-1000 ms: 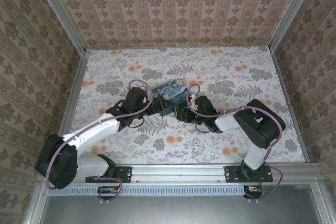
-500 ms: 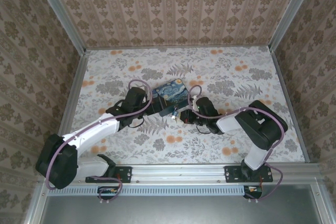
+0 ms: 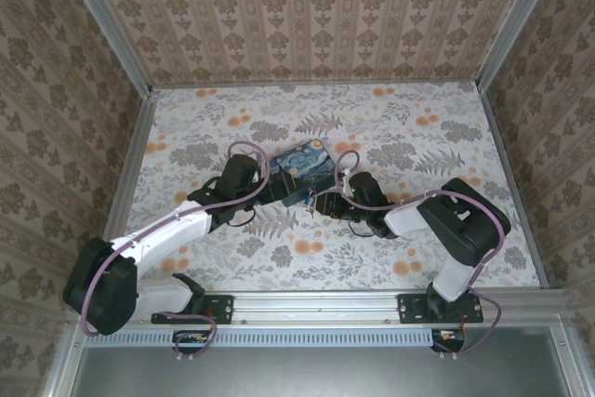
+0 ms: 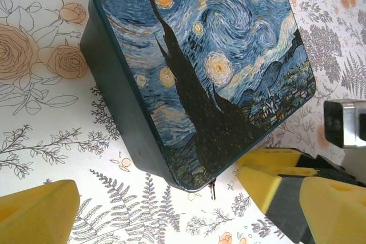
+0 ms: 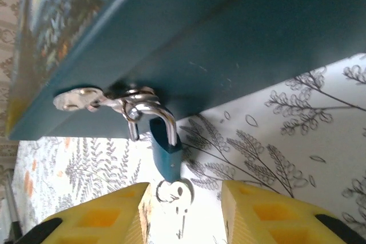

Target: Unlock a padlock with a key

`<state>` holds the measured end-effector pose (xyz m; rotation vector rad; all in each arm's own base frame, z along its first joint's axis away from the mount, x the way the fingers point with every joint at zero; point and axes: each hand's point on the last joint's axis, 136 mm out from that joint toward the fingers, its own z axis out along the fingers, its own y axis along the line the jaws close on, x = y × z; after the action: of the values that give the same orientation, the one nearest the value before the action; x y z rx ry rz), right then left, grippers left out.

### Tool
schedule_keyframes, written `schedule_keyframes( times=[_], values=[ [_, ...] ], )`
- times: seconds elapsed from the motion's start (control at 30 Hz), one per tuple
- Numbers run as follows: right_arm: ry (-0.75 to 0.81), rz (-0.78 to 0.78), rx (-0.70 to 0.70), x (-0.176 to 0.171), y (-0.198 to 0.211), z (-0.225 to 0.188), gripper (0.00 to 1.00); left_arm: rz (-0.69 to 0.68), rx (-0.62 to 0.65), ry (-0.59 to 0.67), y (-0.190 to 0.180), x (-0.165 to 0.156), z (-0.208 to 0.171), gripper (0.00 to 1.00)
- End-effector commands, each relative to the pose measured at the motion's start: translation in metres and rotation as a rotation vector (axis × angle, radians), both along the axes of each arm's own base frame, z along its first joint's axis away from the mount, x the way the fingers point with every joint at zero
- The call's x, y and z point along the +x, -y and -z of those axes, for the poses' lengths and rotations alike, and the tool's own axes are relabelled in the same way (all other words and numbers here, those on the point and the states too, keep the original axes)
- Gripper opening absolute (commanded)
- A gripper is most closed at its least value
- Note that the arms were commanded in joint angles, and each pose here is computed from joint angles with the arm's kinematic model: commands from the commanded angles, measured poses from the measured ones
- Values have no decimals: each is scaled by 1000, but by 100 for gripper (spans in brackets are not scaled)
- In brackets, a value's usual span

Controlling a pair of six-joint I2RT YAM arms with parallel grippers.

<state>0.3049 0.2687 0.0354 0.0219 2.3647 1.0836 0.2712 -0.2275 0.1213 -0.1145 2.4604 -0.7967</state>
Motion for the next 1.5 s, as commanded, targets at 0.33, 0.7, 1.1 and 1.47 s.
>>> schedule_keyframes(
  times=[0.33,0.7,1.1,1.47],
  values=[
    [-19,-11,23,13,-22,11,34,10,-11,6,4,5,0,100],
    [-21,31,38,19,-22,14,15,12,-15,1,7,7,2,100],
    [-24,50,55,15,-6,1,0,52,173,36,-4,9,5,100],
    [-39,64,60,9,6,-2,0,132,459,104,16,18,7,100]
  ],
)
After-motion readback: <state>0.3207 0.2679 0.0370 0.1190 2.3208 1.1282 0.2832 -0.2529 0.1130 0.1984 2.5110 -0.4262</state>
